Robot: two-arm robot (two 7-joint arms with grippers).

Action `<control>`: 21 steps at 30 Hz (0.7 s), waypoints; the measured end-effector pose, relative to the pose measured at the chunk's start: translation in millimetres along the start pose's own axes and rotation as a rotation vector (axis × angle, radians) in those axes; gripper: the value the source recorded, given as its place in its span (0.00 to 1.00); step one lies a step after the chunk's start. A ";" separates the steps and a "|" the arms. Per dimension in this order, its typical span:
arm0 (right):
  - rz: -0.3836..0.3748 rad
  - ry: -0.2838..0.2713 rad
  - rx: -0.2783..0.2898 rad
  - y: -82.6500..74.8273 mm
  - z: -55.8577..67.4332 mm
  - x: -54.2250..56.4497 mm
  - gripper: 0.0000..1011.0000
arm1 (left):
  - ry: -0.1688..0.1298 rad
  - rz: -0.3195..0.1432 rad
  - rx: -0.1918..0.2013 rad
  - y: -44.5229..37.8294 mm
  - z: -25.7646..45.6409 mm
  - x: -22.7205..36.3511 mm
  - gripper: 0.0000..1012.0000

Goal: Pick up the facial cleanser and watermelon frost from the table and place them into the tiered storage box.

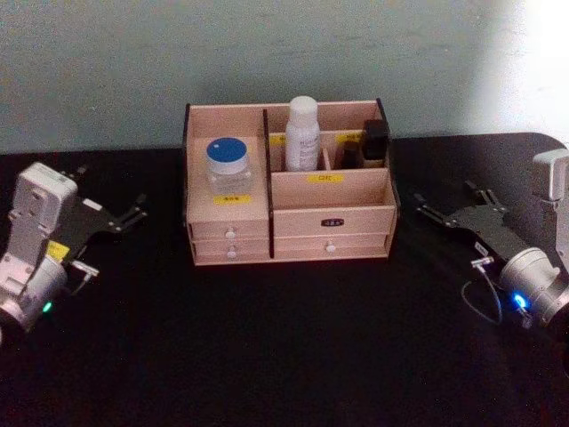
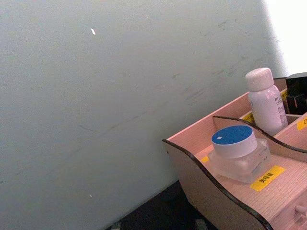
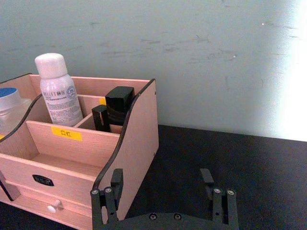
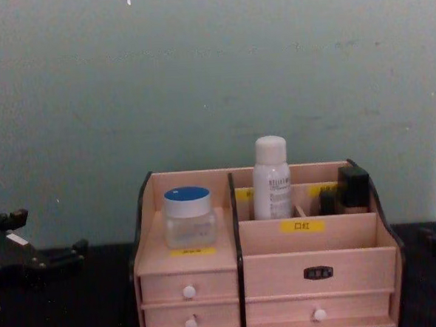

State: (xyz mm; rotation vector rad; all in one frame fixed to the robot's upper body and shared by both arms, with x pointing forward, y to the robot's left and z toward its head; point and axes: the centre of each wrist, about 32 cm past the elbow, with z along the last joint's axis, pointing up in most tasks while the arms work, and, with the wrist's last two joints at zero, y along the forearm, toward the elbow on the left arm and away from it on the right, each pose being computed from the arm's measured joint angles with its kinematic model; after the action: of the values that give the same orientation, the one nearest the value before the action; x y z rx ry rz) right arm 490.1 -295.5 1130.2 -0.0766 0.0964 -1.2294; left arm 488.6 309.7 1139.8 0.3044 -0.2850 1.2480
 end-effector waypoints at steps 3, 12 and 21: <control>0.000 0.000 0.001 0.0 0.1 0.0 0.99 | 0.000 0.000 0.000 0.0 0.0 0.0 0.99; 0.000 0.000 0.003 -0.1 0.4 0.0 0.99 | 0.000 0.000 0.000 0.0 0.0 0.0 0.99; 0.001 0.000 0.004 -0.1 0.7 0.1 0.99 | 0.000 0.000 0.000 0.0 0.0 0.0 0.99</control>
State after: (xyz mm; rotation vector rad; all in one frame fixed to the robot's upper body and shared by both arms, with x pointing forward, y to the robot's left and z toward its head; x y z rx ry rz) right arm 490.1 -295.6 1130.9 -0.0728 0.0939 -1.2289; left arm 488.6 309.6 1139.8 0.3044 -0.2851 1.2479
